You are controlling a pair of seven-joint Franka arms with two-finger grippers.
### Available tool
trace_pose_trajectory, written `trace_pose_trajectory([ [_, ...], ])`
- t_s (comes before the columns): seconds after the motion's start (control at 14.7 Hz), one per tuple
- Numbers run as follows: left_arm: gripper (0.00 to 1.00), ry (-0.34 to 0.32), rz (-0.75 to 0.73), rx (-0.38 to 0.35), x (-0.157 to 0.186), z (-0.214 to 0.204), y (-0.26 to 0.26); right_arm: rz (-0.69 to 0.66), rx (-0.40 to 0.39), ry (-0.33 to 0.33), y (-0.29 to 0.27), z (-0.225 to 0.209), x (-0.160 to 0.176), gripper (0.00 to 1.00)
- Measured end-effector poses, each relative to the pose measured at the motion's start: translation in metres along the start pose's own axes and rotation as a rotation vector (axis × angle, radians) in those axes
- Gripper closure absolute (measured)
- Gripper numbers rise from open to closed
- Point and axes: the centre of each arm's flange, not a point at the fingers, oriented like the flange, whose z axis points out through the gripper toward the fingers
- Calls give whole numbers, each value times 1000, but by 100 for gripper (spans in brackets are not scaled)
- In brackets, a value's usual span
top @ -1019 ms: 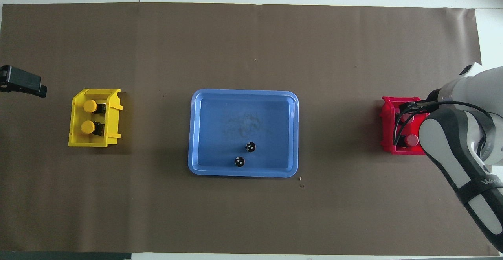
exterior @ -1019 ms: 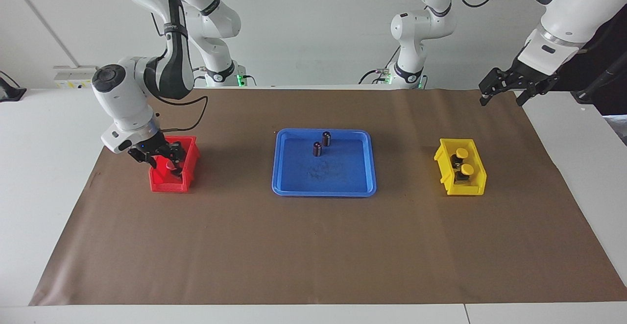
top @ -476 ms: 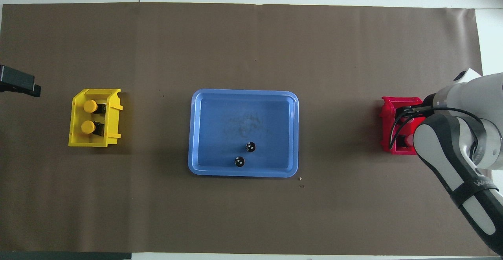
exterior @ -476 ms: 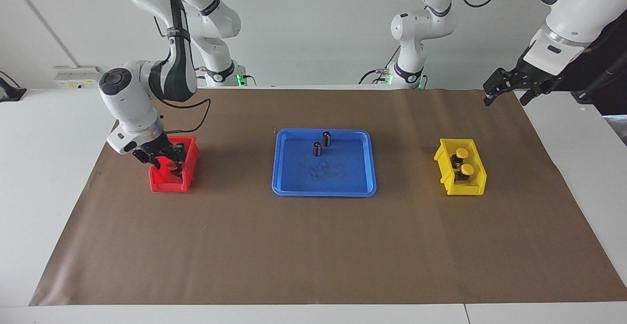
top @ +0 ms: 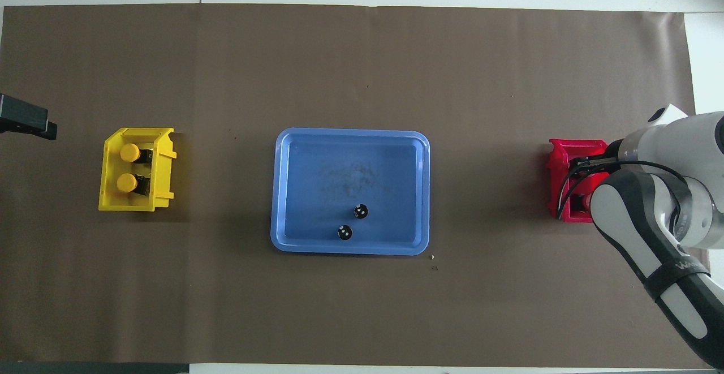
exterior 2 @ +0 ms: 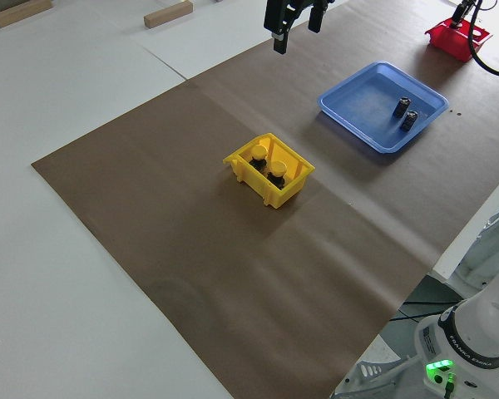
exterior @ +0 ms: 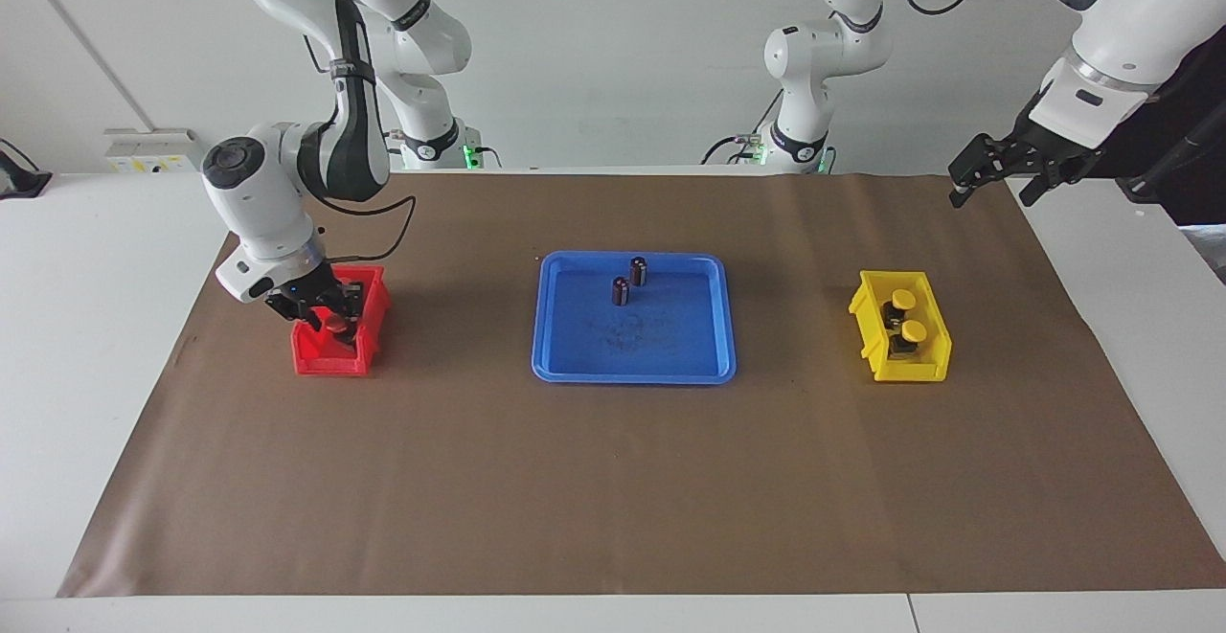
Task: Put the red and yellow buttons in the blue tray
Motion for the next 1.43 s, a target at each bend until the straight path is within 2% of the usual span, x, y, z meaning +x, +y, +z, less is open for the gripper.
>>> trace_pose_trajectory([
  [0.2,0,4,-6,0,0,0,-3,-2,-1,-2,0,-5,2,59],
  [0.34,0,4,-12,0,0,0,-6,-9,-3,-52,1,-26,11,59],
  [0.48,0,5,-15,-1,1,0,-8,-33,-21,-108,0,-74,30,59],
  [0.61,0,23,-28,0,3,1,-15,-74,-38,-132,-20,-129,48,59],
  [0.82,2,98,-54,6,10,31,-29,-82,-52,-106,-99,-185,75,59],
  [0.88,9,117,-64,9,11,54,-35,-61,-56,-88,-135,-187,81,59],
  [1.02,12,144,-70,13,13,109,-38,-12,-47,-27,-214,-182,88,59],
  [1.16,15,139,-68,12,13,158,-37,41,-17,19,-290,-164,84,59],
  [1.22,25,132,-67,10,14,175,-37,71,-11,24,-323,-150,80,59],
  [1.43,28,122,-56,5,20,208,-32,135,-11,14,-407,-91,65,59],
])
